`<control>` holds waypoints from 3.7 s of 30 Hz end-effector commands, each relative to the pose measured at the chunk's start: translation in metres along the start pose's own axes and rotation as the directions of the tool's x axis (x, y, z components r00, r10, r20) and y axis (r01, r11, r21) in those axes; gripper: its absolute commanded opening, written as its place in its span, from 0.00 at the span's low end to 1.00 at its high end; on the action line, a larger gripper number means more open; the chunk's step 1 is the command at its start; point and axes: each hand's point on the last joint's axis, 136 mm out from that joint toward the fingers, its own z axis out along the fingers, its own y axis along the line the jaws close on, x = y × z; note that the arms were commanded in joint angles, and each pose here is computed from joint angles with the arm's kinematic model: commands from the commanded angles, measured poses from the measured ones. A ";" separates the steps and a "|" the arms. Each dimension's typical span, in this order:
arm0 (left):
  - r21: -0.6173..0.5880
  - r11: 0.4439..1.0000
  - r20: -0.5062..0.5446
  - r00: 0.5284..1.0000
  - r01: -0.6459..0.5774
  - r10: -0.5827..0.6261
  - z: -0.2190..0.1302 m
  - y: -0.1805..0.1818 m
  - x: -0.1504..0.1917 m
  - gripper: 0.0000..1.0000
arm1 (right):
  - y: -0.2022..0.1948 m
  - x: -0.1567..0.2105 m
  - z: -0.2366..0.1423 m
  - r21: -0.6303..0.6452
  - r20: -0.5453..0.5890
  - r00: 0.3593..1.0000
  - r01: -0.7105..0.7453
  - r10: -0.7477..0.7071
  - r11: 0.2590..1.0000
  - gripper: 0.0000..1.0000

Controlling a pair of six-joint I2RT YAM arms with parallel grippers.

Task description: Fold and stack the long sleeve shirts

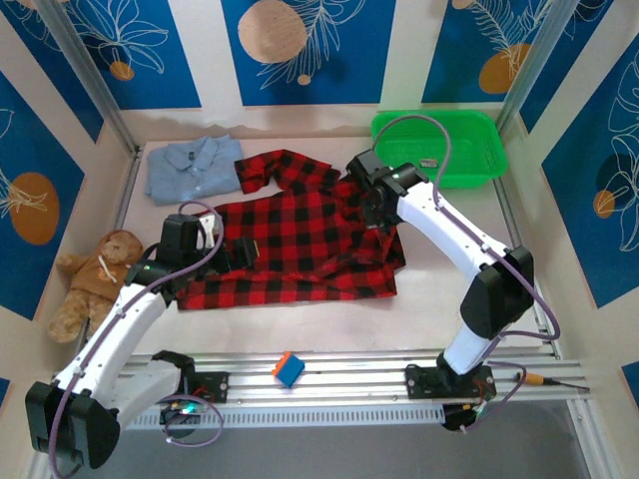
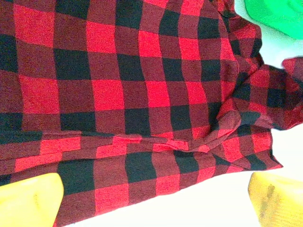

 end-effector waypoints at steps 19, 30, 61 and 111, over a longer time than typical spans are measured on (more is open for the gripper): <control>0.343 0.939 -0.258 0.964 0.032 0.061 0.101 -0.169 0.115 0.72 | -0.013 -0.007 -0.080 -0.194 0.014 1.000 -0.020 0.023 0.981 0.00; 0.212 0.968 -0.194 0.977 0.132 -0.091 0.169 -0.178 0.088 0.59 | 0.016 -0.063 -0.092 -0.310 0.059 0.997 -0.030 0.050 0.950 0.00; -0.008 0.975 -0.007 0.975 0.221 -0.221 0.231 -0.117 0.008 0.61 | 0.077 0.106 -0.065 -0.530 -0.281 0.955 -0.074 -0.093 0.845 0.00; -0.105 0.983 -0.414 0.892 0.154 -0.184 0.072 0.005 0.145 0.74 | 0.078 0.096 -0.055 -0.607 -0.088 0.996 -0.068 0.018 0.792 0.94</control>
